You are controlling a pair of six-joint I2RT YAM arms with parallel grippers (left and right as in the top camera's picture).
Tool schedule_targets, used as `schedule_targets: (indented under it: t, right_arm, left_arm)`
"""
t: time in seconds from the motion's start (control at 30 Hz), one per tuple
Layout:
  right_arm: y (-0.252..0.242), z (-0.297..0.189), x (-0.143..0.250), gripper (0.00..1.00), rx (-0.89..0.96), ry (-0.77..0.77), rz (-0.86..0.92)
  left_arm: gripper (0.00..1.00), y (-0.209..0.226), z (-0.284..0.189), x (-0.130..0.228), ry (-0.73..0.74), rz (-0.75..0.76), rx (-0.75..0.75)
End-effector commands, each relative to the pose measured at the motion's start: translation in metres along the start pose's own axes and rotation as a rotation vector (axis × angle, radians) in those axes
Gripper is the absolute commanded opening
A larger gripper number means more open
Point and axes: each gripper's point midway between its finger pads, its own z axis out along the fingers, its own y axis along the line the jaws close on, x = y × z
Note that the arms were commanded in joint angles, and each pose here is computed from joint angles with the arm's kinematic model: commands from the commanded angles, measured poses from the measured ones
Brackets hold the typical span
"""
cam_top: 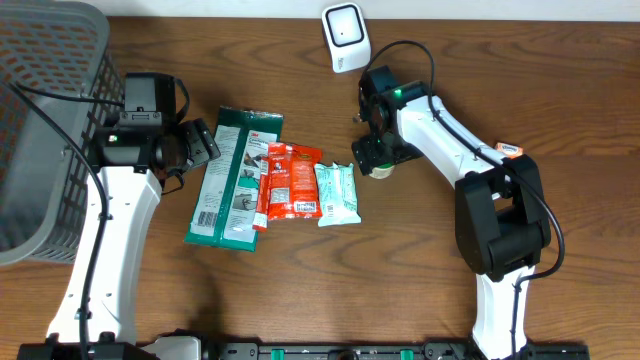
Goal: Scan the item barcode
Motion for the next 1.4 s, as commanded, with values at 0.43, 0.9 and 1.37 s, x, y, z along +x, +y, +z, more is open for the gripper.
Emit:
schedule_targets:
  t: [0.43,0.9,1.37]
  right_arm:
    - [-0.003,0.006,0.000,0.76,0.013,-0.004,-0.005]
    - [-0.003,0.006,-0.001,0.68,0.016,-0.008,-0.004]
    - [-0.004,-0.028,-0.011,0.32,0.015,-0.085,0.008]
  left_arm:
    - [0.85,0.001,-0.004,-0.004,-0.015,0.006,-0.001]
    - [0.85,0.001,-0.004,-0.004,-0.015,0.006,-0.001]
    - [0.85,0.001,-0.004,-0.004,-0.015,0.006,-0.001]
